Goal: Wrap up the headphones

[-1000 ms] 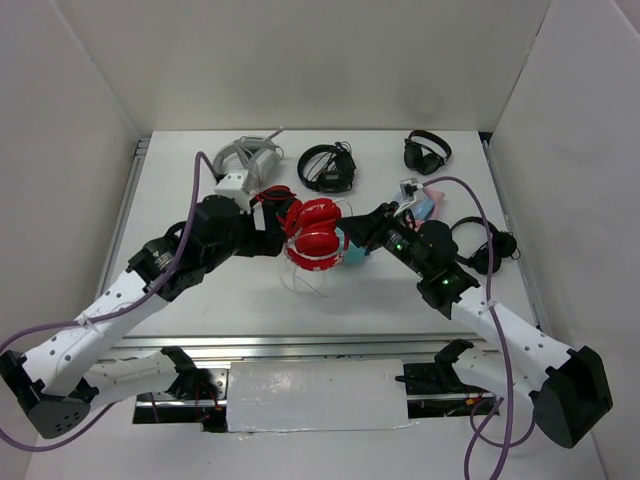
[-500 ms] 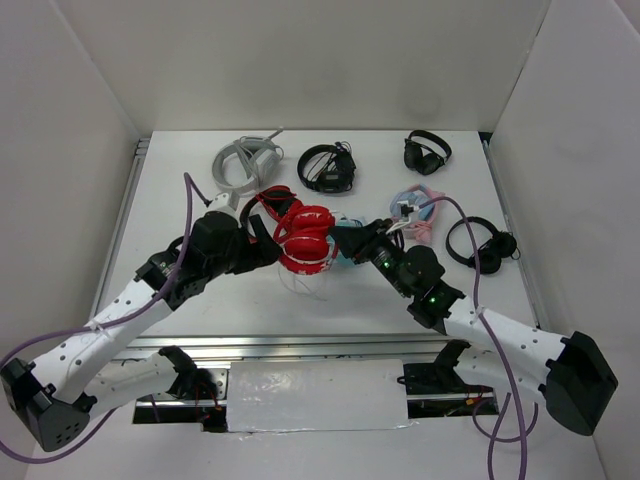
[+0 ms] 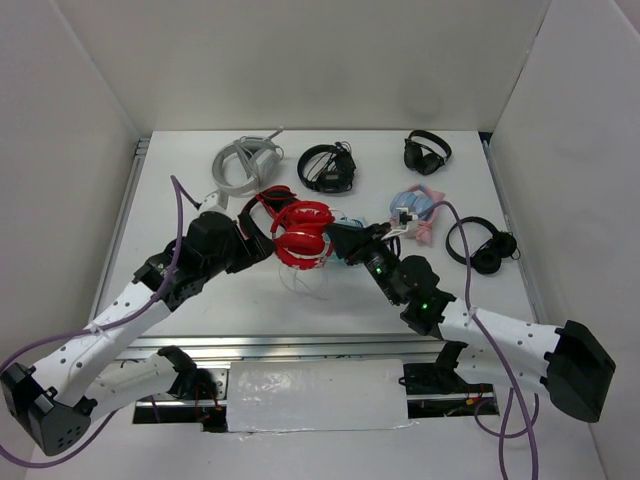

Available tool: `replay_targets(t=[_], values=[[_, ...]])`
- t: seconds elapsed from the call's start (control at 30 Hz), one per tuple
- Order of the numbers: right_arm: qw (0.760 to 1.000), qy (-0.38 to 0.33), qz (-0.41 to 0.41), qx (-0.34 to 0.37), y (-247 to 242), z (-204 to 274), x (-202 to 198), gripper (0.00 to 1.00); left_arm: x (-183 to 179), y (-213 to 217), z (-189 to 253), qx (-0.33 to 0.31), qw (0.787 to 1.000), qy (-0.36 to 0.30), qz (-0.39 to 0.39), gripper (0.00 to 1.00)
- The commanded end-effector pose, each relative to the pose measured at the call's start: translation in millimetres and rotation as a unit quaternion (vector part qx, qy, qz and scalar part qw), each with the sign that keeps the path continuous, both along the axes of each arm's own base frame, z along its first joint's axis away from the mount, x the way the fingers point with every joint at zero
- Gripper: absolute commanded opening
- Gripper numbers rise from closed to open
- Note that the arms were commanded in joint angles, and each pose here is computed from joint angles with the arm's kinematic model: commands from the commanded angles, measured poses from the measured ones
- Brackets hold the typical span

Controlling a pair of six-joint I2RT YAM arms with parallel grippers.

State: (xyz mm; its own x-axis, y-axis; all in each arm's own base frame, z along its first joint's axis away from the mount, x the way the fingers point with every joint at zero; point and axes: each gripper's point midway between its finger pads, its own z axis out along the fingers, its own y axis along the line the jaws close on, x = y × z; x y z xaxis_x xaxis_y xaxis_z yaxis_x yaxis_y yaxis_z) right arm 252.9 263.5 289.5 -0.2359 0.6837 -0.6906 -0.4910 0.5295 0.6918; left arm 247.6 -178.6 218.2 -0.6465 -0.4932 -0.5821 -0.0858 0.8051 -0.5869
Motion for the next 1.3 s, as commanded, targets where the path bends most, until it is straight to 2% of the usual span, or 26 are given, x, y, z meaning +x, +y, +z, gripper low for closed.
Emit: replay_targets(t=[0.0, 0.2, 0.53, 0.67, 0.7, 0.77, 0.8, 0.83, 0.87, 0.9, 1.0, 1.03, 1.1, 1.27], values=[[0.995, -0.056, -0.018, 0.074, -3.6, 46.4, -4.3, 0.0, 7.5, -8.6, 4.5, -0.026, 1.0, -0.009, 0.001, 0.75], [0.995, -0.059, -0.035, 0.07, 6.8, 48.0, -10.1, 0.0, 8.4, -7.0, 4.5, -0.031, 0.999, -0.013, 0.01, 0.73], [0.989, -0.049, -0.049, 0.13, 4.7, 45.8, -18.3, 0.0, 8.4, -14.4, -11.3, -0.042, 0.999, 0.011, 0.008, 0.54], [0.991, -0.046, -0.041, 0.116, 19.7, 42.4, -21.0, 0.0, 9.4, -16.0, -6.7, -0.046, 0.999, 0.005, 0.005, 0.39], [0.992, -0.045, -0.036, 0.114, 23.7, 42.7, -22.9, 0.0, 10.7, -14.5, -3.9, -0.043, 0.999, 0.001, 0.008, 0.29], [0.994, -0.04, -0.03, 0.102, 28.9, 37.6, -23.5, 0.0, 10.2, -10.8, -0.1, -0.039, 0.999, 0.0, 0.015, 0.2], [0.994, -0.037, -0.028, 0.099, 30.5, 37.1, -23.4, 0.02, 10.6, -7.5, 0.4, -0.035, 0.999, 0.0, 0.022, 0.09], [0.995, -0.031, -0.02, 0.096, 33.5, 35.2, -25.0, 0.11, 11.7, -1.0, 1.5, -0.025, 0.999, -0.003, 0.035, 0.02], [0.996, -0.023, -0.018, 0.083, 34.9, 30.3, -24.8, 0.16, 13.9, 1.9, 7.2, -0.023, 0.999, -0.01, 0.043, 0.0], [0.996, -0.018, -0.014, 0.083, 35.7, 29.6, -25.3, 0.21, 17.3, 8.0, 11.5, -0.016, 0.998, -0.021, 0.057, 0.0], [0.998, -0.021, 0.015, 0.05, 43.2, 26.6, -33.3, 0.45, 25.0, 18.5, 28.5, -0.006, 0.996, -0.048, 0.08, 0.0], [0.999, -0.015, 0.024, 0.028, 46.1, 19.8, -35.4, 0.57, 30.0, 23.8, 39.7, -0.001, 0.994, -0.064, 0.093, 0.0], [0.999, -0.02, 0.048, 0.011, 48.4, 22.9, -43.5, 0.76, 35.0, 33.3, 48.3, 0.011, 0.991, -0.074, 0.11, 0.0], [0.994, -0.024, 0.094, -0.052, 48.4, 12.0, -60.7, 0.98, 52.6, 47.0, 80.1, 0.028, 0.984, -0.122, 0.13, 0.0]])
